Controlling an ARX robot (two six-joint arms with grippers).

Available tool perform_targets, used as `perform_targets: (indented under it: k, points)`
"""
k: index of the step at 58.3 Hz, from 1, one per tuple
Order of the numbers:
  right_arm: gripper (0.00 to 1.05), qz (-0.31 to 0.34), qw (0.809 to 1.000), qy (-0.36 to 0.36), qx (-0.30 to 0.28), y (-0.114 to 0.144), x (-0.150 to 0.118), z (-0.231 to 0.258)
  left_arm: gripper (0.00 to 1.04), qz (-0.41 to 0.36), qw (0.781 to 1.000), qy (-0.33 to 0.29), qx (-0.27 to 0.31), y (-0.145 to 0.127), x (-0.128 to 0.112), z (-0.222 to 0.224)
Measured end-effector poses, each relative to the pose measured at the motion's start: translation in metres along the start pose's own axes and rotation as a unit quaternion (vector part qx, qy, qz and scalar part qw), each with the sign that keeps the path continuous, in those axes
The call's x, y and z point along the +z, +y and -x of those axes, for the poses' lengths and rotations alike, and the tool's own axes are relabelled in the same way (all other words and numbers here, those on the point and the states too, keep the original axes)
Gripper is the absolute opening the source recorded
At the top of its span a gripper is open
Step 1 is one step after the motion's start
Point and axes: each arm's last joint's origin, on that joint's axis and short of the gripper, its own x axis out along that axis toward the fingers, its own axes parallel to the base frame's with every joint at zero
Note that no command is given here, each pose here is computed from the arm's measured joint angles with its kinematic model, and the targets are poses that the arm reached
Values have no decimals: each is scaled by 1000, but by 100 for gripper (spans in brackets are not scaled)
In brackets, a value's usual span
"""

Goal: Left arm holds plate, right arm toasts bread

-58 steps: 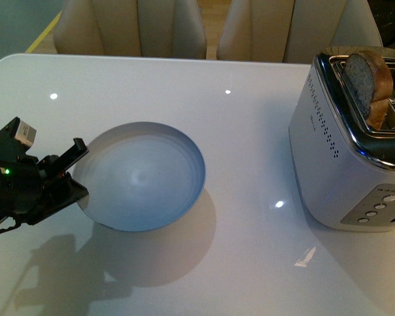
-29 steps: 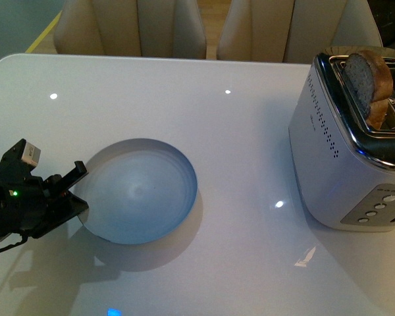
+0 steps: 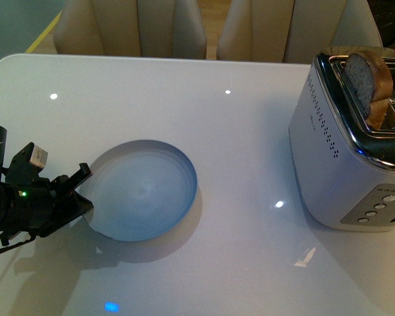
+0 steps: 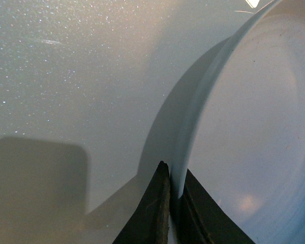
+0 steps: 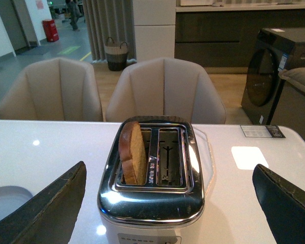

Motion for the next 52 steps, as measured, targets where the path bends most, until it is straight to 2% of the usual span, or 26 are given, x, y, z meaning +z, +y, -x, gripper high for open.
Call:
perform_targets:
  k: [6, 16, 26, 37, 52]
  points:
    - [96, 0, 1000, 0, 0, 0, 0, 0, 34, -3, 1000, 1, -8, -2, 1, 0]
    - [96, 0, 1000, 0, 0, 0, 0, 0, 72, -11, 1000, -15, -14, -7, 0, 19]
    - [96, 0, 1000, 0, 0, 0, 0, 0, 98, -18, 998, -59, -19, -17, 8, 50]
    - [96, 0, 1000, 0, 0, 0, 0, 0, 98, -31, 992, -123, -25, -38, 19, 91]
    - [96, 0, 1000, 0, 0, 0, 0, 0, 98, -47, 967, -241, -62, -94, 24, 163]
